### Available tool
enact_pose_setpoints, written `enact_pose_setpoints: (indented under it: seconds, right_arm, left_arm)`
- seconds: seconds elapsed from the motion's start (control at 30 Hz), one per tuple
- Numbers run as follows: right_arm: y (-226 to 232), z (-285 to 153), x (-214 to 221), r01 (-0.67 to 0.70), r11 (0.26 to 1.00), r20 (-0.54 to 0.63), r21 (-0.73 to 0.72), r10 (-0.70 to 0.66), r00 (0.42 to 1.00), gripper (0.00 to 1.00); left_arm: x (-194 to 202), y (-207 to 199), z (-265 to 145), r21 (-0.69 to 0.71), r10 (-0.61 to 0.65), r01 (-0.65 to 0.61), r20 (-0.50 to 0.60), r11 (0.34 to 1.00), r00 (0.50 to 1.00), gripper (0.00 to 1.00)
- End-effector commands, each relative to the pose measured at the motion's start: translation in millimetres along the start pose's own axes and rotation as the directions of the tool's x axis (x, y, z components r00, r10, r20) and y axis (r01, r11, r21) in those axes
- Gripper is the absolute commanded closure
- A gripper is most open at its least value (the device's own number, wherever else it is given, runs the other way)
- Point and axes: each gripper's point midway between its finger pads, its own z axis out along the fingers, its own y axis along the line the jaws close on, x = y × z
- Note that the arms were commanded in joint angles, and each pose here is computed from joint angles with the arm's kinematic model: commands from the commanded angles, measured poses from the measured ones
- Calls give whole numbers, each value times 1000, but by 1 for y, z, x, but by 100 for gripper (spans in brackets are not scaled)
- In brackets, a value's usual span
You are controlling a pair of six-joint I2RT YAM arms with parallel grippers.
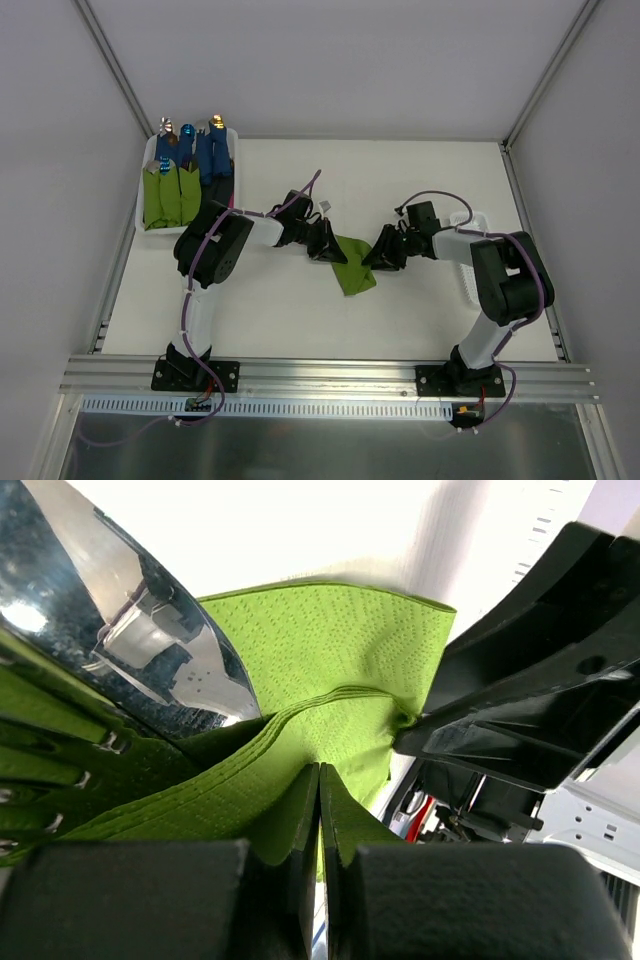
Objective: Place the utensils on the paper napkin and roll it up
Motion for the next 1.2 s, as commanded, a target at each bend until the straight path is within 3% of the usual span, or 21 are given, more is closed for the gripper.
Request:
enact_pose_setpoints:
  seconds: [0.0, 0.13, 0.2, 0.6, 1.17]
  right_arm:
    - [-7, 0, 1, 49, 995, 8, 88, -50, 999, 68]
    - [-18, 2, -3, 40, 987, 18, 156, -43, 999, 86]
    - [-23, 1, -4, 33, 983, 25, 183, -38, 999, 99]
    - [-29, -1, -5, 18, 975, 41, 220, -27, 999, 100]
    - [-7, -4, -3, 48, 987, 27, 154, -53, 998, 100]
  left_arm:
    - [-8, 24, 1, -79, -1, 3, 33, 997, 999, 100]
    - [-8, 18, 0, -62, 12, -11, 28, 998, 1000, 100]
    - [-8, 10, -3, -38, 25, -24, 24, 999, 999, 100]
    - [-5, -29, -27, 41, 99, -101, 44, 994, 994, 100]
    - [-8, 13, -6, -30, 27, -26, 39, 999, 999, 100]
